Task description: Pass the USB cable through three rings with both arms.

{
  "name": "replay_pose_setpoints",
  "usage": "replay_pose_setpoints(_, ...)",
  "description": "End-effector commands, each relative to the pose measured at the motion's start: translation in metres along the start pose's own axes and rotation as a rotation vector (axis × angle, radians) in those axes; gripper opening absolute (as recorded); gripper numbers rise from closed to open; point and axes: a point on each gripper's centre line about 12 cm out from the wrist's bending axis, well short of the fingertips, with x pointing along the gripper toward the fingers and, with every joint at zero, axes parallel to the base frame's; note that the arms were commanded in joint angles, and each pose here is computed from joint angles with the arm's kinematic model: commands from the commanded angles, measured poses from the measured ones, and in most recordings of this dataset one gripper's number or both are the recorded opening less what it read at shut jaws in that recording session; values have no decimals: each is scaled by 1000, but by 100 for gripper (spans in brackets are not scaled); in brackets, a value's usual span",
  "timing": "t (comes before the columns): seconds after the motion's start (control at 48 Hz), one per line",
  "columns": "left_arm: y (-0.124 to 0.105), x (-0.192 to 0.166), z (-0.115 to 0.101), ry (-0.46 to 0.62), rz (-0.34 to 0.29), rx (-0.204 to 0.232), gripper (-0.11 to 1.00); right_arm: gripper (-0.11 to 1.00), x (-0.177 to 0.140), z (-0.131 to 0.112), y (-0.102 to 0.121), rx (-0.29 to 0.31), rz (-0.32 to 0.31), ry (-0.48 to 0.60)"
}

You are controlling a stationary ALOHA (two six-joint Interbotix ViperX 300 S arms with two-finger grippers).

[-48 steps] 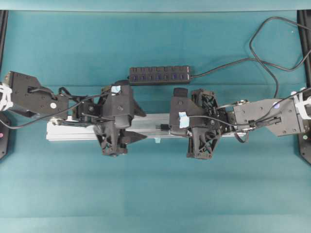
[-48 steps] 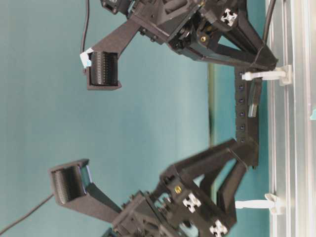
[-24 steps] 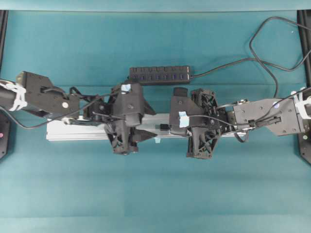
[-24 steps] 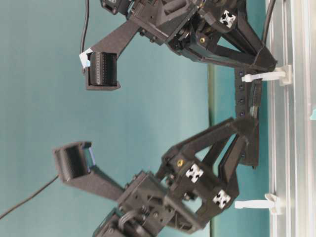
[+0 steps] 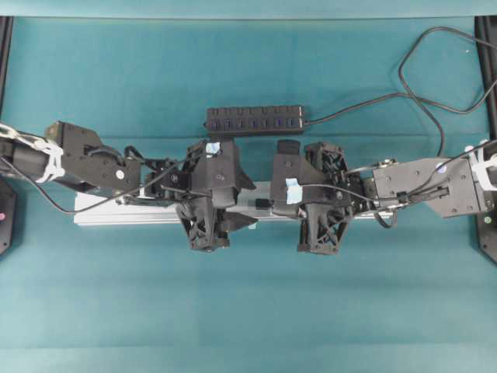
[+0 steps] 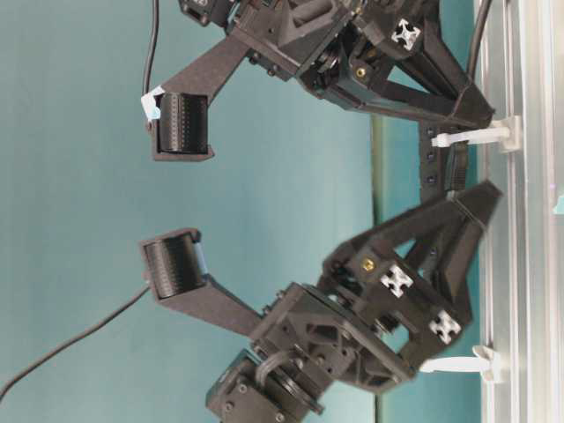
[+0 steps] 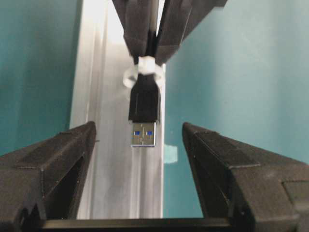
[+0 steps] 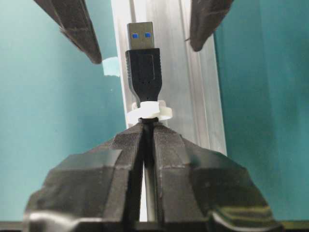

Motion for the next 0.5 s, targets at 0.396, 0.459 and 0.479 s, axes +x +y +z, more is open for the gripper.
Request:
replay_pose_setpoints(0.396,-1,9,4,-17,-2,-4,76,-8,-6,10,2,13,9,-39)
replay_pose_setpoints(0.459,0,10,5,-20,-1,-3,76,-8,-6,10,2,11,9,-39)
replay_pose_setpoints(0.479,0,11,6,-21,-1,-3,76,-8,-6,10,3,9,10,-39)
